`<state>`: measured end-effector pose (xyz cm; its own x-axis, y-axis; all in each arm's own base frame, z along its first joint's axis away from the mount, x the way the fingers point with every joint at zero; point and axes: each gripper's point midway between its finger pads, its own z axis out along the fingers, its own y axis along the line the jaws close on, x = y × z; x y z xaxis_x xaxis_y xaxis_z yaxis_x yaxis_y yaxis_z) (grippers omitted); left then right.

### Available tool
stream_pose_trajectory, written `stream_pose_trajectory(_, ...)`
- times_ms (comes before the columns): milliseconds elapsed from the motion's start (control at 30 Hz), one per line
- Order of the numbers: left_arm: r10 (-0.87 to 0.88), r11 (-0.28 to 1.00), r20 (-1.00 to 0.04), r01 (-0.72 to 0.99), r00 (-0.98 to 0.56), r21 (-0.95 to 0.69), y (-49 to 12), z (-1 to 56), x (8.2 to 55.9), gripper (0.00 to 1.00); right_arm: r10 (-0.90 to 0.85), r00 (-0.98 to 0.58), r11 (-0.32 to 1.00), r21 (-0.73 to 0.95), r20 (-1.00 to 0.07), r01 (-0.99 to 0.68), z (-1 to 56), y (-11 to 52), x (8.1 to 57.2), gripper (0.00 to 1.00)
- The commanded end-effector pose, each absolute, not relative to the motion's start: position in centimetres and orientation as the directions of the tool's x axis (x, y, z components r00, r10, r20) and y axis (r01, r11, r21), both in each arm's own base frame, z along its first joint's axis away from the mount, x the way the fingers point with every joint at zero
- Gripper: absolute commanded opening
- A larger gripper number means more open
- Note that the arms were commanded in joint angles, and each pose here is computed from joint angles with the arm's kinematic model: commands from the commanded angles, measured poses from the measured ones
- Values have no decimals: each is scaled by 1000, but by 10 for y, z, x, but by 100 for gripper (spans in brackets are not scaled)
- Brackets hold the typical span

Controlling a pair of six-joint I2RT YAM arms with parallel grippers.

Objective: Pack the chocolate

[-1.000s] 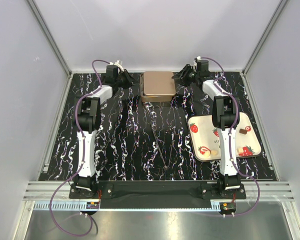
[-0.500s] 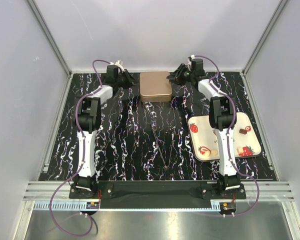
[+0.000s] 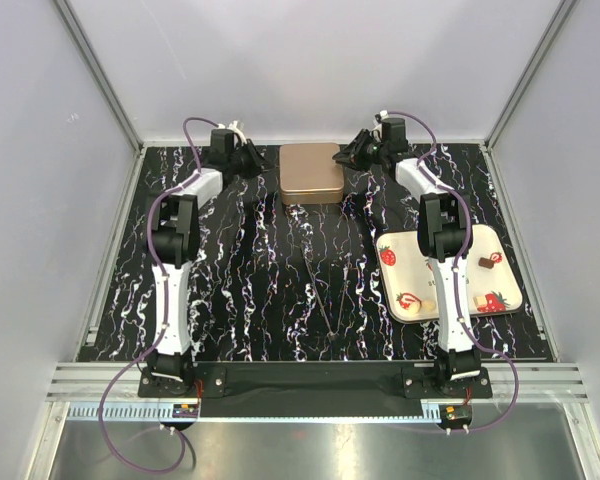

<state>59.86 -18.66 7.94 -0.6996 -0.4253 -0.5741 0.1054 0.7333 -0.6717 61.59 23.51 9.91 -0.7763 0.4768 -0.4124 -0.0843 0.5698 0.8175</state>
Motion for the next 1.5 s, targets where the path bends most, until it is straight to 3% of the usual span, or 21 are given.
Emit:
stream_pose_trajectory(0, -405, 741, -695, 232, -595, -630, -189, 157, 602, 16, 454, -740, 524, 821, -496, -229, 167, 245, 616, 26)
stream_pose_trajectory(167, -389, 736, -711, 267, -586, -622, -207, 164, 596, 16, 437, -776, 460, 854, -455, -241, 171, 256, 606, 24)
stream_pose_trajectory(400, -382, 708, -647, 242, -660, -664, -224, 118, 590, 16, 433, -812, 400, 891, -392, -216, 138, 265, 601, 23)
stream_pose_trajectory(600, -369, 722, -599, 186, -710, -666, -226, 77, 587, 16, 425, -838, 406, 900, -341, -161, 103, 266, 602, 22)
stream_pose_trajectory(833, -349, 763, -583, 138, -734, -631, -219, 64, 585, 15, 428, -836, 428, 892, -343, -147, 105, 262, 603, 20)
stream_pose_trajectory(1033, -345, 756, -670, 228, -657, -613, -218, 144, 583, 17, 410, -823, 444, 874, -393, -197, 151, 262, 598, 20)
stream_pose_trajectory(1133, -337, 774, -712, 249, -616, -582, -210, 186, 577, 24, 405, -795, 474, 847, -452, -240, 193, 256, 589, 22)
stream_pose_trajectory(1267, -319, 770, -788, 341, -527, -539, -204, 272, 538, 37, 392, -760, 530, 803, -518, -273, 249, 245, 550, 36)
stream_pose_trajectory(1300, -310, 773, -791, 345, -527, -532, -203, 278, 528, 44, 383, -742, 565, 775, -551, -283, 253, 241, 543, 49)
stream_pose_trajectory(1333, -295, 784, -794, 340, -532, -519, -199, 276, 514, 48, 372, -756, 593, 765, -538, -252, 240, 237, 530, 55)
stream_pose_trajectory(1367, -298, 785, -820, 364, -489, -502, -197, 304, 496, 53, 347, -730, 614, 731, -589, -298, 266, 235, 510, 99)
stream_pose_trajectory(1400, -298, 792, -829, 362, -473, -491, -193, 311, 484, 65, 341, -719, 645, 707, -606, -289, 267, 231, 500, 100)
stream_pose_trajectory(1433, -285, 801, -820, 346, -497, -488, -189, 296, 471, 99, 324, -734, 672, 692, -596, -265, 255, 228, 486, 100)
stream_pose_trajectory(1467, -283, 799, -822, 353, -495, -488, -190, 298, 459, 99, 321, -700, 687, 666, -638, -292, 280, 222, 468, 100)
